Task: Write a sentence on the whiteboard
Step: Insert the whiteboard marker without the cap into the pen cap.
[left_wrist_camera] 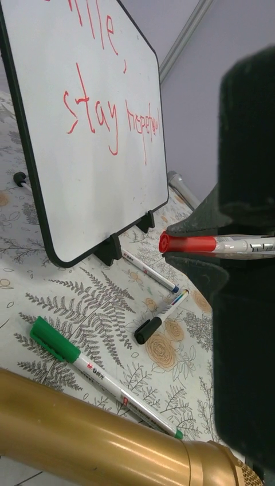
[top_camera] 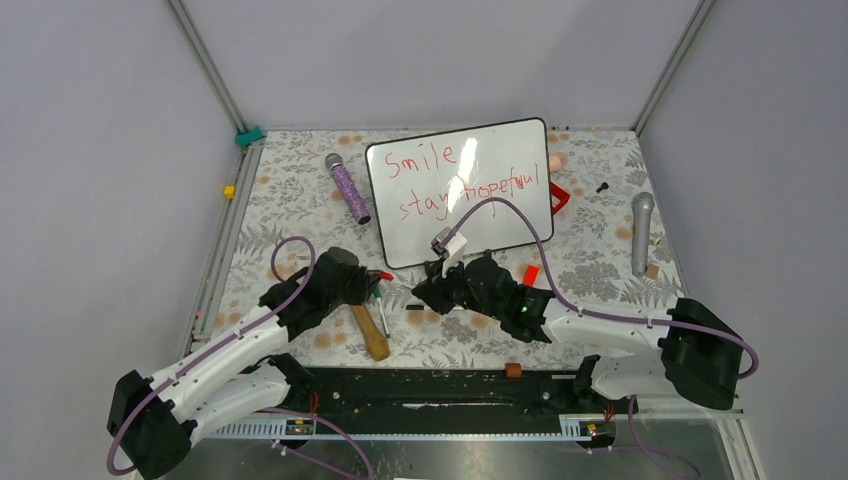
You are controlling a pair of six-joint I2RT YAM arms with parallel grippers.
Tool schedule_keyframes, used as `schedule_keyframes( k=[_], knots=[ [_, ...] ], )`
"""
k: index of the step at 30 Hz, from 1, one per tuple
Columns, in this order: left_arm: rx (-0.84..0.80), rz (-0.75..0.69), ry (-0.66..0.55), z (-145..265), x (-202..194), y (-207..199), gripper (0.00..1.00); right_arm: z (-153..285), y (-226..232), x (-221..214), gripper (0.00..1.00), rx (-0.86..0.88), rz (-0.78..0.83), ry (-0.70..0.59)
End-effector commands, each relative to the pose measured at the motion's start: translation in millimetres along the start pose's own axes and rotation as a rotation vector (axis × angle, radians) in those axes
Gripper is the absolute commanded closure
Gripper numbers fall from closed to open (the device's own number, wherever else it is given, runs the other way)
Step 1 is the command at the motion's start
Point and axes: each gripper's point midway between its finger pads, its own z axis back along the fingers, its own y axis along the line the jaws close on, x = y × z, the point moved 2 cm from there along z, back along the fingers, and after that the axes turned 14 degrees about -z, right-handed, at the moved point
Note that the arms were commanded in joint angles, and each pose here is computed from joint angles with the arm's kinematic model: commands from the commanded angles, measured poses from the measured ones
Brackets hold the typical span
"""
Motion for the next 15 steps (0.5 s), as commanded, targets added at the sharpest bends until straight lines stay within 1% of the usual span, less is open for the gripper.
schedule_keyframes(
  k=[1,4,8,13,15],
  knots=[
    [-0.040,0.006,0.063,3,-10,-11,1.00,-13,24,32,1.00,0.060,0.028,-0.092],
    [-0.043,-0.006,0.104,3,-17,-12,1.00,-26,26,36,1.00,0.059,0.046,-0.097],
    [-0.066,-0.020,0.187,6,-31,-19,1.00,-41,29,42,1.00,0.057,0.059,-0.115],
    [-0.096,-0.027,0.210,14,-33,-21,1.00,-46,29,45,1.00,0.065,0.086,-0.131],
    [-0.107,-0.026,0.240,17,-37,-22,1.00,-47,30,45,1.00,0.072,0.088,-0.129]
  ],
)
